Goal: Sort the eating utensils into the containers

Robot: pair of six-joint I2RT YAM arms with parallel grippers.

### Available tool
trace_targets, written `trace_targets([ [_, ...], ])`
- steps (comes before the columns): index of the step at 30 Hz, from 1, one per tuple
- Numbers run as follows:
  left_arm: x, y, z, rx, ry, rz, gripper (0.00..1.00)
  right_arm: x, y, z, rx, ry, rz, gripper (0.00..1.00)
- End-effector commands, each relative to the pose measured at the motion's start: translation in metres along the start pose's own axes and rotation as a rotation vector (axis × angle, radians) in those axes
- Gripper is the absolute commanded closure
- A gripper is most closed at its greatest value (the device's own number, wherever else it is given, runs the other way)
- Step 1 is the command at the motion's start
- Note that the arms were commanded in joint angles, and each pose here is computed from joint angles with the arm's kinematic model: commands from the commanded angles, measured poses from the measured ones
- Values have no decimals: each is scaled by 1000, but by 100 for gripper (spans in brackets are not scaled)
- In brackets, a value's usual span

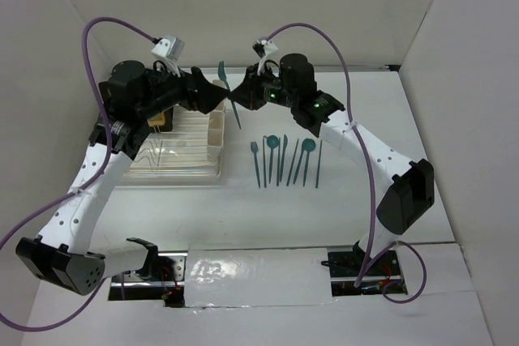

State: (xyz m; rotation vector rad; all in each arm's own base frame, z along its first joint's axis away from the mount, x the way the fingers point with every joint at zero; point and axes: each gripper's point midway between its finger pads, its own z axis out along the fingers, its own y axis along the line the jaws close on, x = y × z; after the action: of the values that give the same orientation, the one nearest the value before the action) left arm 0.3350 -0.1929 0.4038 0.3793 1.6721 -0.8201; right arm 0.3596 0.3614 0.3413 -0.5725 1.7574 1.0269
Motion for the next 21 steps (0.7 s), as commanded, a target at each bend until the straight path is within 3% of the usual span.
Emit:
trace_targets([
  [1,-19,3,5,-14,-80,-37,0,-35,41,-13,-101,-91,-71,100],
  [14,-16,37,14,-204,-77,-202,8,-36,63,-26,-117,-106,-80,100],
  [21,-18,30,23,-151,-86,-206,25,-30,69,-24,-129,-89,-73,100],
])
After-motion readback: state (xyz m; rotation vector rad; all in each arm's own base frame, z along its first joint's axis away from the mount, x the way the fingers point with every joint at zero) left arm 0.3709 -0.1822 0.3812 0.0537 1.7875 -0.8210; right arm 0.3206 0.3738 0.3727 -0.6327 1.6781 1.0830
